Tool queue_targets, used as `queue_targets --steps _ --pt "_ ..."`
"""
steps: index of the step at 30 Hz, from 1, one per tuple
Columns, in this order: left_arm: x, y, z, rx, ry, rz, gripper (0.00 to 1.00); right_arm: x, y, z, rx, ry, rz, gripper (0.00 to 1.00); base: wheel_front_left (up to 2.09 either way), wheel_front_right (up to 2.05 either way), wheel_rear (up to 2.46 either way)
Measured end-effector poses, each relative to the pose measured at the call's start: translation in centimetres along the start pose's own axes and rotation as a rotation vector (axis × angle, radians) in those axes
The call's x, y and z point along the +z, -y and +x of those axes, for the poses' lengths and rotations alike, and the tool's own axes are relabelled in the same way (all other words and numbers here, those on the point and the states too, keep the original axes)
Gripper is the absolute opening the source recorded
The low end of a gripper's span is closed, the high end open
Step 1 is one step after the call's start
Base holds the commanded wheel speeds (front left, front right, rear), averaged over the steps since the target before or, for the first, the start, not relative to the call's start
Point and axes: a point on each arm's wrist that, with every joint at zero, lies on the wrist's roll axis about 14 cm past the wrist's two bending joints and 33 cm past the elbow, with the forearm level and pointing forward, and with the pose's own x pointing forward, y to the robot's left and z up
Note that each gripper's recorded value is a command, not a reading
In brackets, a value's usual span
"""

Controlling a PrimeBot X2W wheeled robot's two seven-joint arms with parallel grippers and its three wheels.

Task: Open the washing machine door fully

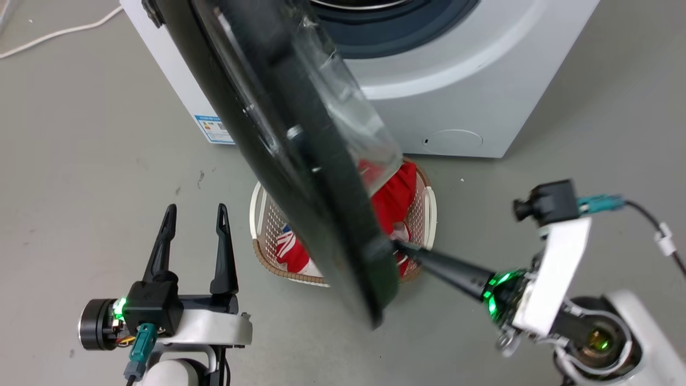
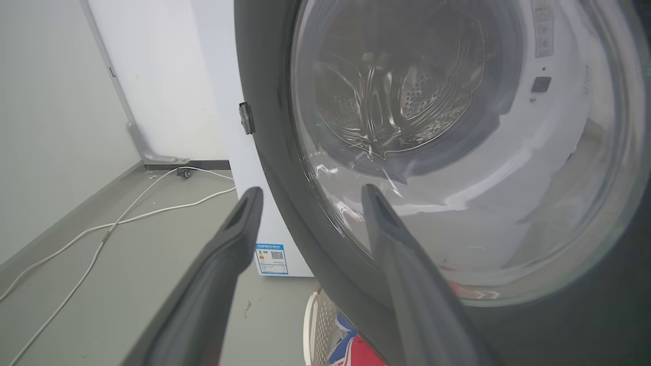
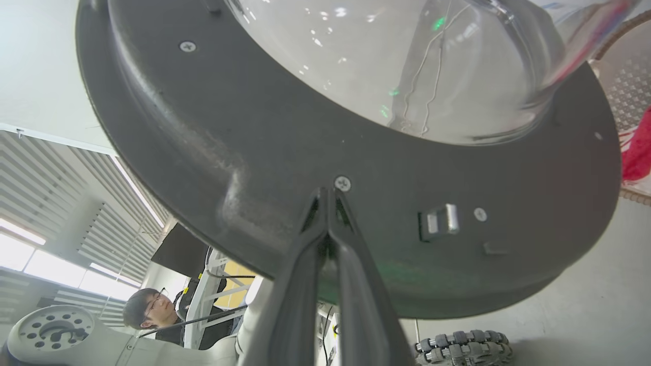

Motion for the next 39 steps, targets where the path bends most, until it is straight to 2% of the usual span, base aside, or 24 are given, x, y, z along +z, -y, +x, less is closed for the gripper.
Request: queue_targets --steps 8,17,21,26,27,28,29,34,37,39 --pt "0.6 -0.5 -0.9 0.012 0.010 0.006 1.00 -5.1 -1.8 1.6 0.059 -0.113 0.052 0.00 0.00 0.00 0.00" --pt "1.2 -1.0 -2.0 0.026 0.017 0.009 1.00 -8.5 -2.4 2.2 0.066 -0.159 0.098 0.00 0.00 0.00 0.00" --pt "1.5 -1.1 -2.7 0.030 0.022 0.007 1.00 -8.0 -2.3 1.5 0.056 -0.082 0.113 0.00 0.00 0.00 0.00" --pt "2.0 -1.2 -3.7 0.033 0.030 0.005 1.00 -4.6 -2.8 -0.3 0.049 0.153 0.095 0.01 0.00 0.00 0.00" --pt "2.1 -1.3 -3.9 0.034 0.033 0.004 1.00 -3.9 -3.1 -0.8 0.053 0.197 0.089 0.20 0.00 0.00 0.00" --pt "2.2 -1.3 -4.1 0.035 0.036 0.004 1.00 -3.1 -3.3 -1.3 0.051 0.257 0.079 0.47 0.00 0.00 0.00" --pt "2.3 -1.3 -4.3 0.036 0.038 0.004 1.00 -2.3 -3.4 -1.9 0.049 0.308 0.070 1.00 0.00 0.00 0.00" --pt "2.9 -1.5 -5.1 0.038 0.052 0.002 1.00 1.7 -5.0 -5.5 0.051 0.593 -0.028 1.00 0.00 0.00 0.00" --pt "3.1 -1.6 -5.3 0.039 0.059 0.002 1.00 3.8 -5.3 -8.0 -0.005 0.759 -0.184 1.00 0.00 0.00 0.00" --pt "3.2 -1.6 -5.5 0.039 0.061 0.002 1.00 4.8 -5.4 -9.5 -0.060 0.841 -0.341 1.00 0.00 0.00 0.00"
